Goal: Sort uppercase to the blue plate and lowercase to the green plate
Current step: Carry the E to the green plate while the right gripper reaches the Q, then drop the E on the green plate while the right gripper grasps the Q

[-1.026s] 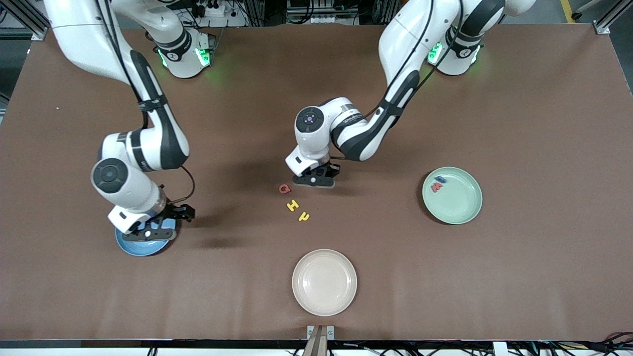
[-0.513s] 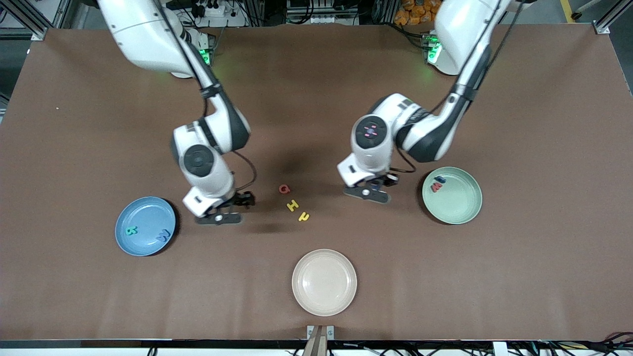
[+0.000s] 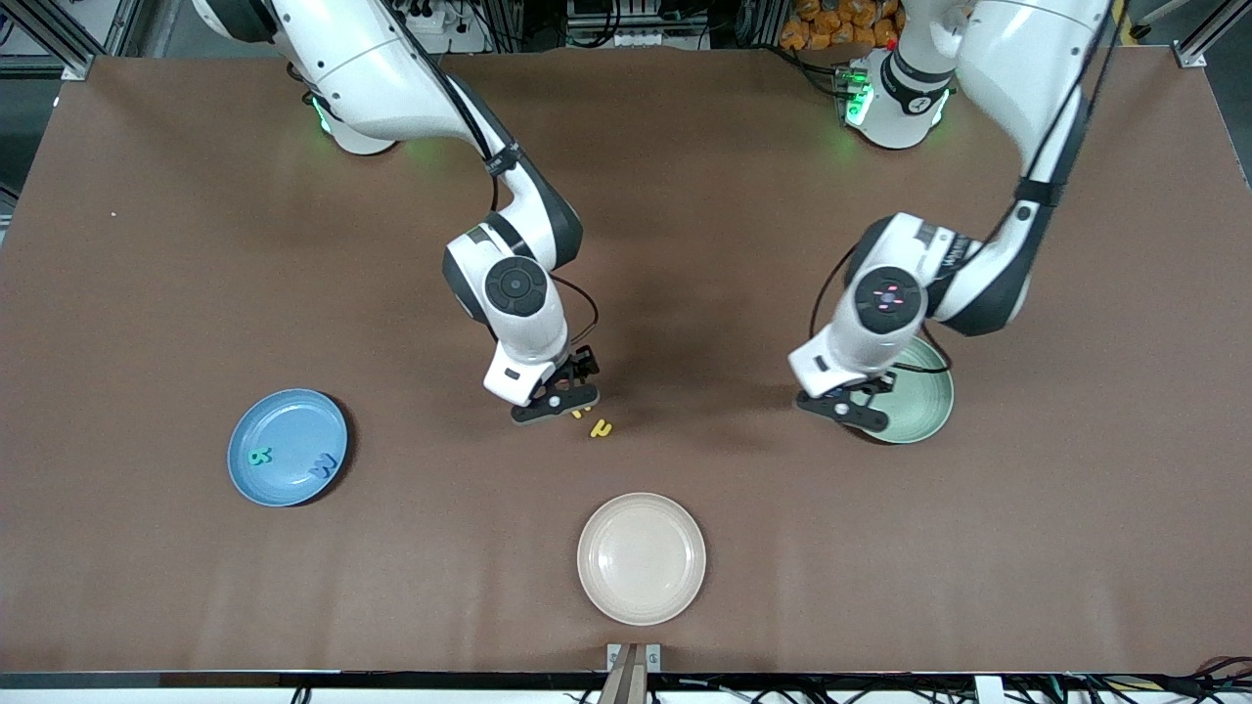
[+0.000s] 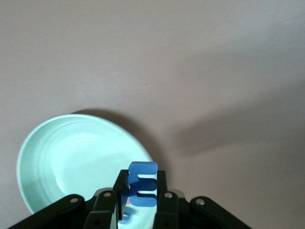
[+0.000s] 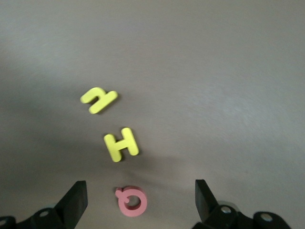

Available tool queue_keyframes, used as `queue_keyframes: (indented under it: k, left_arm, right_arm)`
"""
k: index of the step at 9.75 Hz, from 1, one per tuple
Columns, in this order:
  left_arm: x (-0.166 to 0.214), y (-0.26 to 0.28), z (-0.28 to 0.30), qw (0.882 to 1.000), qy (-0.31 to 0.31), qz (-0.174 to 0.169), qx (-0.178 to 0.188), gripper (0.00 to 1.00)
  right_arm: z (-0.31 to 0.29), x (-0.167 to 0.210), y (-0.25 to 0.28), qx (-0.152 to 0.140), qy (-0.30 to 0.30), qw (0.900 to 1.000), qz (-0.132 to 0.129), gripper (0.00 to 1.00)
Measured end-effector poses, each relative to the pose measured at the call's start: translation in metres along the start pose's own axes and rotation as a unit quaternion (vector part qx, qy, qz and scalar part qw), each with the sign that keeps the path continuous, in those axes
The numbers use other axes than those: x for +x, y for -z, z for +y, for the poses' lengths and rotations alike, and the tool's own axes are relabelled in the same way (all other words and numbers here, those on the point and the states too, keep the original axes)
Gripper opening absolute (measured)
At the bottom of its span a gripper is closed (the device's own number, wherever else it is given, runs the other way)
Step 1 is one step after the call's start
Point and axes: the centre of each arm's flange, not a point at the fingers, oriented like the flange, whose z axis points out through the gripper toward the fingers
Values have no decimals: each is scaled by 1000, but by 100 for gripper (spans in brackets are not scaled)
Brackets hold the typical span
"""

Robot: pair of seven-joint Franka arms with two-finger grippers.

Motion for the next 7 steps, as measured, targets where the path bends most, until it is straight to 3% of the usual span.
queue_keyframes:
  k: [3, 7]
  left_arm:
    - [-39, -44, -18, 1000, 6, 6, -15, 27]
    - [-71, -63, -17, 1000, 15, -15, -18, 27]
  right_arm:
    - [0, -4, -9, 8, 109, 994, -12, 100]
    - [-7, -25, -47, 10, 134, 991, -27, 100]
